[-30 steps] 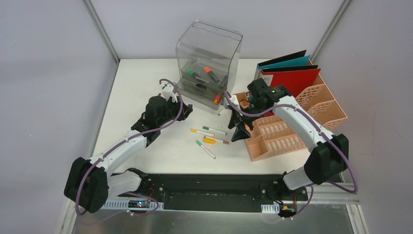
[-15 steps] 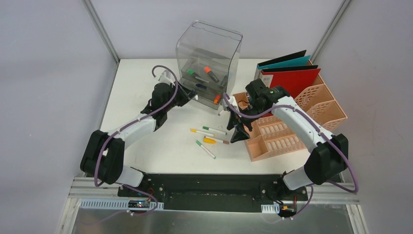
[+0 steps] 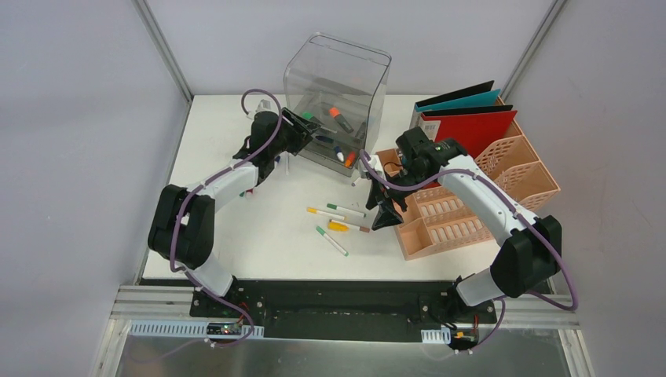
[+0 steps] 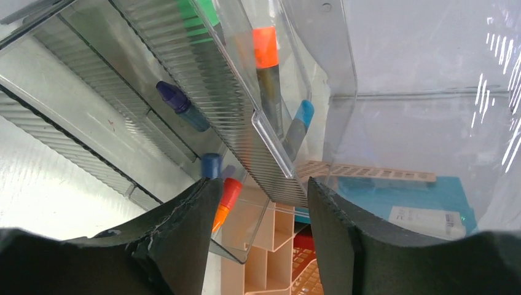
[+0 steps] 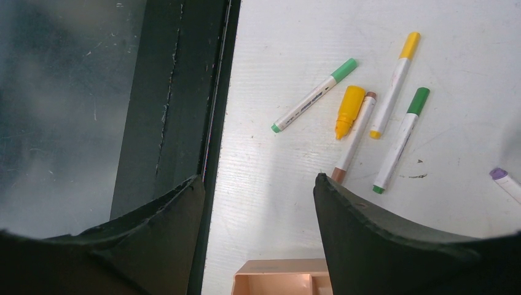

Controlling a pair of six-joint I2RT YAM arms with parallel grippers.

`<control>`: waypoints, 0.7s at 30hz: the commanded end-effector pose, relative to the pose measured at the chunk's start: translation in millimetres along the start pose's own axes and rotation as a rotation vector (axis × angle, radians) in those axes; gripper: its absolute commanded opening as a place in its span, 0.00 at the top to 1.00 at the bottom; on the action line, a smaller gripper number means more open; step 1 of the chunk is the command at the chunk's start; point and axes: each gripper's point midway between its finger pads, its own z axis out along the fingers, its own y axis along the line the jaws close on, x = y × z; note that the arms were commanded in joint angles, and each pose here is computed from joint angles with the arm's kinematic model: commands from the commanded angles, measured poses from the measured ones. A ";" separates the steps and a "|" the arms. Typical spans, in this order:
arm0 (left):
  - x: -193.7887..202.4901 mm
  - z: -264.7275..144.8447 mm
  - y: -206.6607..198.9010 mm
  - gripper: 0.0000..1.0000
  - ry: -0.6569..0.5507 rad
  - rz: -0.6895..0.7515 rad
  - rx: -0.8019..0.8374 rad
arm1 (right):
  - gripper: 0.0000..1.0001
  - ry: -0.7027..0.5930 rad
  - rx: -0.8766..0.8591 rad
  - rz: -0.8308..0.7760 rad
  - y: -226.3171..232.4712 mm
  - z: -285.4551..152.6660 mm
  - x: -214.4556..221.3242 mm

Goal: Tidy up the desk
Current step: Place the stationery in the drawer.

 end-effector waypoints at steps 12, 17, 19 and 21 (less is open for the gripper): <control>19.2 -97.6 -41.3 0.29 0.023 0.415 0.381 | 0.32 -0.001 0.027 -0.061 -12.2 12.5 -4.4; 46.7 -136.2 -27.8 0.28 0.143 0.473 0.387 | 0.31 0.028 0.075 -0.085 -21.3 29.3 0.7; 51.0 -154.3 -27.6 0.28 0.177 0.495 0.366 | 0.31 0.035 0.089 -0.091 -24.1 35.6 3.7; 50.5 -173.8 -31.4 0.27 0.186 0.548 0.350 | 0.31 0.042 0.093 -0.101 -25.3 42.7 6.4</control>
